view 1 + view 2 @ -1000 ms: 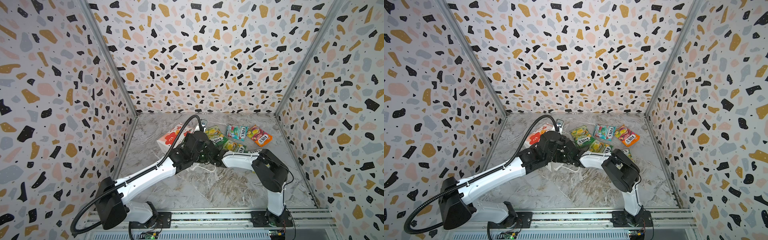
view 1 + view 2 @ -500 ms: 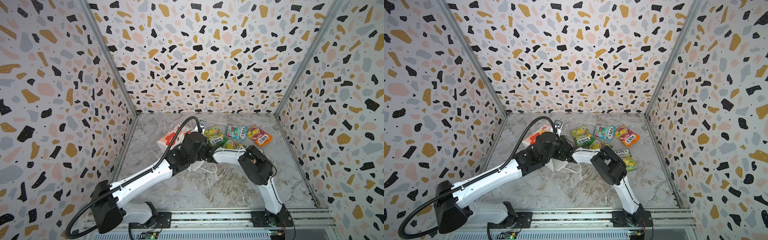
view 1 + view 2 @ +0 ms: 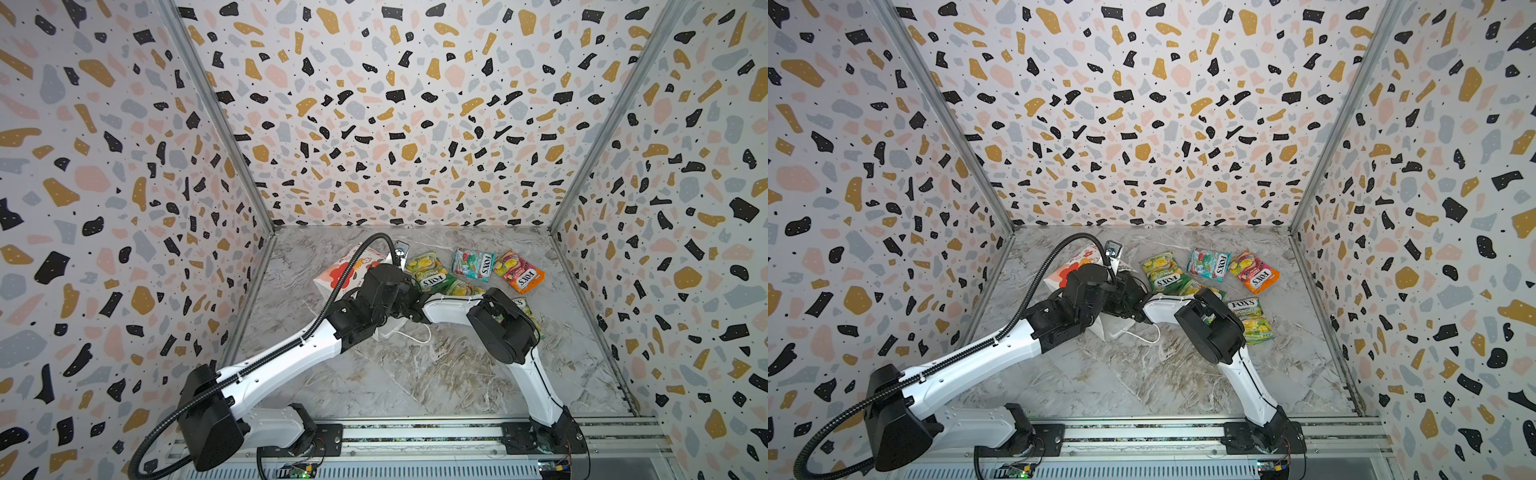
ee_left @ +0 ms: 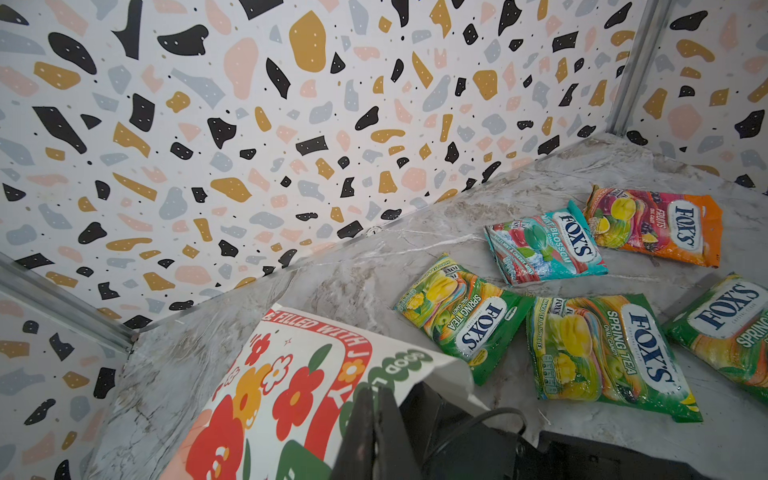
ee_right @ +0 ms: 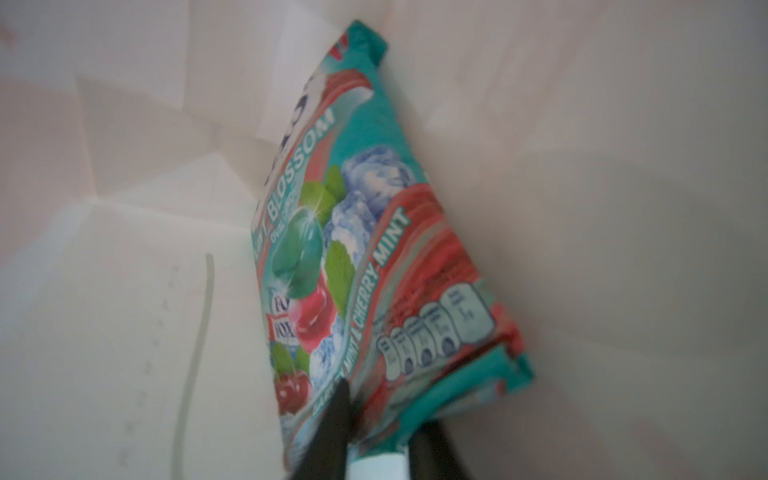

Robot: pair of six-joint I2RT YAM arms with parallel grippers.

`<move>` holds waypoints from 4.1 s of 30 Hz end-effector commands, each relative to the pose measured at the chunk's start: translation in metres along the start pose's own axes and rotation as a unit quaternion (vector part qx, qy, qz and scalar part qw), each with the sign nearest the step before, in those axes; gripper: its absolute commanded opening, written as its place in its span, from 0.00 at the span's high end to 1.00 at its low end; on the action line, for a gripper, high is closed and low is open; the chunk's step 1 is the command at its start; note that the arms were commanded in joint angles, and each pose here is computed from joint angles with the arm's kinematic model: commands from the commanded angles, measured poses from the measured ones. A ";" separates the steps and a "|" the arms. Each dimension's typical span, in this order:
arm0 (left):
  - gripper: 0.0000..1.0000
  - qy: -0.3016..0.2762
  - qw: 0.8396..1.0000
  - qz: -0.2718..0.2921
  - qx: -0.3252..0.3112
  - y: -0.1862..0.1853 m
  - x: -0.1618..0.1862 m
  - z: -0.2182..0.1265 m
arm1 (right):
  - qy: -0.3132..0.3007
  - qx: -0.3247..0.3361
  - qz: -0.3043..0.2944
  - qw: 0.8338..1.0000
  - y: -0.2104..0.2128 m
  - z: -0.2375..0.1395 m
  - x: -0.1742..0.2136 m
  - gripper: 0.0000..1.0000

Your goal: Take the snacks out of the paper bag

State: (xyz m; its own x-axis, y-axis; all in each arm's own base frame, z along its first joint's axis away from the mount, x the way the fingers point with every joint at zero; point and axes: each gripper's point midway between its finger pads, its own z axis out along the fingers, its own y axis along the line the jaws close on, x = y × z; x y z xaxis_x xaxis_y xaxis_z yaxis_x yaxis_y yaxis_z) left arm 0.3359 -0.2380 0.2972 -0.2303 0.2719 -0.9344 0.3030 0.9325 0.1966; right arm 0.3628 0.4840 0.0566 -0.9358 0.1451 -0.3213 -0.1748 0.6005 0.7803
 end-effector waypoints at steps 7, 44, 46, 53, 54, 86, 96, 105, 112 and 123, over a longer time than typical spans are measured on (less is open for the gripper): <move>1.00 -0.043 0.998 -0.033 -0.038 0.022 -0.020 -0.008 | -0.047 -0.058 -0.035 0.997 0.043 -0.038 -0.022 1.00; 1.00 -0.021 0.992 -0.032 -0.118 0.058 -0.009 -0.004 | -0.141 -0.071 -0.288 0.945 0.176 -0.296 -0.028 1.00; 1.00 -0.021 0.992 -0.034 -0.116 0.059 -0.010 -0.005 | -0.158 -0.063 -0.293 0.941 0.180 -0.317 -0.031 1.00; 1.00 -0.022 0.993 -0.035 -0.112 0.058 -0.011 -0.007 | -0.195 -0.007 -0.288 0.937 0.157 -0.376 -0.039 1.00; 1.00 -0.023 0.993 -0.036 -0.110 0.058 -0.011 -0.007 | -0.196 0.003 -0.285 0.938 0.150 -0.380 -0.040 1.00; 1.00 -0.023 0.994 -0.037 -0.101 0.055 -0.010 -0.006 | 0.059 -0.077 -0.186 0.978 0.010 -0.290 0.078 1.00; 1.00 -0.023 0.994 -0.036 -0.100 0.055 -0.010 -0.006 | 0.099 0.034 -0.137 0.985 -0.079 -0.280 0.100 0.95; 1.00 -0.022 0.994 -0.037 -0.097 0.054 -0.010 -0.006 | 0.075 0.183 -0.130 0.972 -0.128 -0.295 0.089 0.50; 1.00 -0.024 0.994 -0.039 -0.095 0.054 -0.011 -0.007 | 0.014 0.297 -0.119 0.947 -0.148 -0.319 0.061 0.43; 1.00 -0.026 0.995 -0.042 -0.089 0.053 -0.013 -0.009 | 0.013 0.002 -0.126 0.992 -0.038 -0.271 0.065 0.46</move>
State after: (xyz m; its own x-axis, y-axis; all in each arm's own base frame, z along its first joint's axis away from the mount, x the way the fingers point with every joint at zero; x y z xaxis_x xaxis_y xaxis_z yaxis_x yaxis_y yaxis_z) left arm 0.3486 -0.1941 0.3065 -0.2322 0.2318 -0.9446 0.1238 0.9703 0.2076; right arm 0.2289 0.2250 0.1233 -0.8849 -0.0487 -0.4632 -0.3369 0.7536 0.5644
